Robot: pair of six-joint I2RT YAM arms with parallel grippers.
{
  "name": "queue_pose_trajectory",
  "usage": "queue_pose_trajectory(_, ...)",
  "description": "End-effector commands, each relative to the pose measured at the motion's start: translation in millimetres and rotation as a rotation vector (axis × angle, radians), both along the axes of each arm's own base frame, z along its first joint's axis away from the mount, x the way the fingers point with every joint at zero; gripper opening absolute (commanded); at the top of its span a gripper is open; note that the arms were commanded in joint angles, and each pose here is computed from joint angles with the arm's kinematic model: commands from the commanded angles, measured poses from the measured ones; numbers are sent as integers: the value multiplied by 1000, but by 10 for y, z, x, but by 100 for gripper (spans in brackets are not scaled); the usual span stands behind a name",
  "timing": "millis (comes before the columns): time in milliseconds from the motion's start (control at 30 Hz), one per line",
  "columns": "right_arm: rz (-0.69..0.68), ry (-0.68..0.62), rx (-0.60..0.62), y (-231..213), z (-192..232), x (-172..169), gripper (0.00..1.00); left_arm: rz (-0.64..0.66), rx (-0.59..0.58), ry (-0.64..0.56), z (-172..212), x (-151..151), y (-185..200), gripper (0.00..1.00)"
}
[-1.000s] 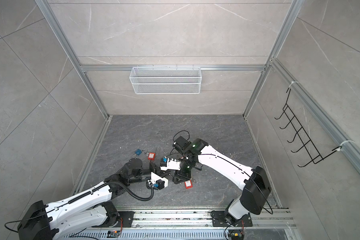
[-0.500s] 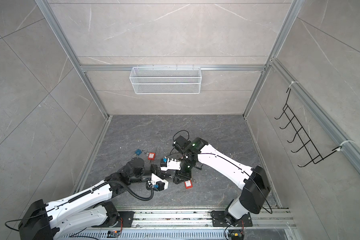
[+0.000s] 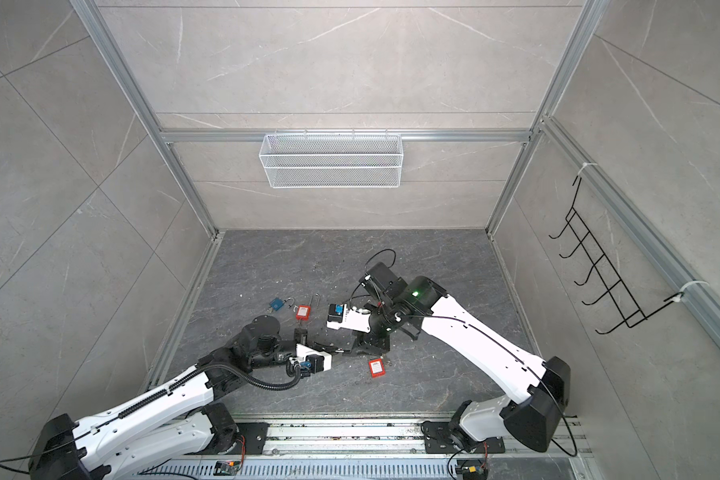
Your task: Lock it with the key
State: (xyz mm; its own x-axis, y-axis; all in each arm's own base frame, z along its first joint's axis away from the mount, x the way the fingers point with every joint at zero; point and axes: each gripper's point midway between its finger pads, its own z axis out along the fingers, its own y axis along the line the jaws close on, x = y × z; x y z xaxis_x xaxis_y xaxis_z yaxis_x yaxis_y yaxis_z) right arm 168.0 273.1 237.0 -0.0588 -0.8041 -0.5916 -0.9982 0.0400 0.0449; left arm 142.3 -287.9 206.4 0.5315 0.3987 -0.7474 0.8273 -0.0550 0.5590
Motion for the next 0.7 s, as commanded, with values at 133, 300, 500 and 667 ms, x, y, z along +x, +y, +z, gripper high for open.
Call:
queue_pose_trajectory(133,-51,-68,41,-88,44,10,51,116,-126,230,403,-32,69,0)
queue_pose_trajectory(300,-41,-134,147,-22,57,-20,49,135,-132,383,391,-79,61,0)
queue_pose_trajectory(500,43,-150,154,50,19,-191,47,142,-153,435,405,-98,58,0)
queue_pose_trajectory(667,66,-173,148,148,-19,-218,46,130,-157,454,425,-125,48,0)
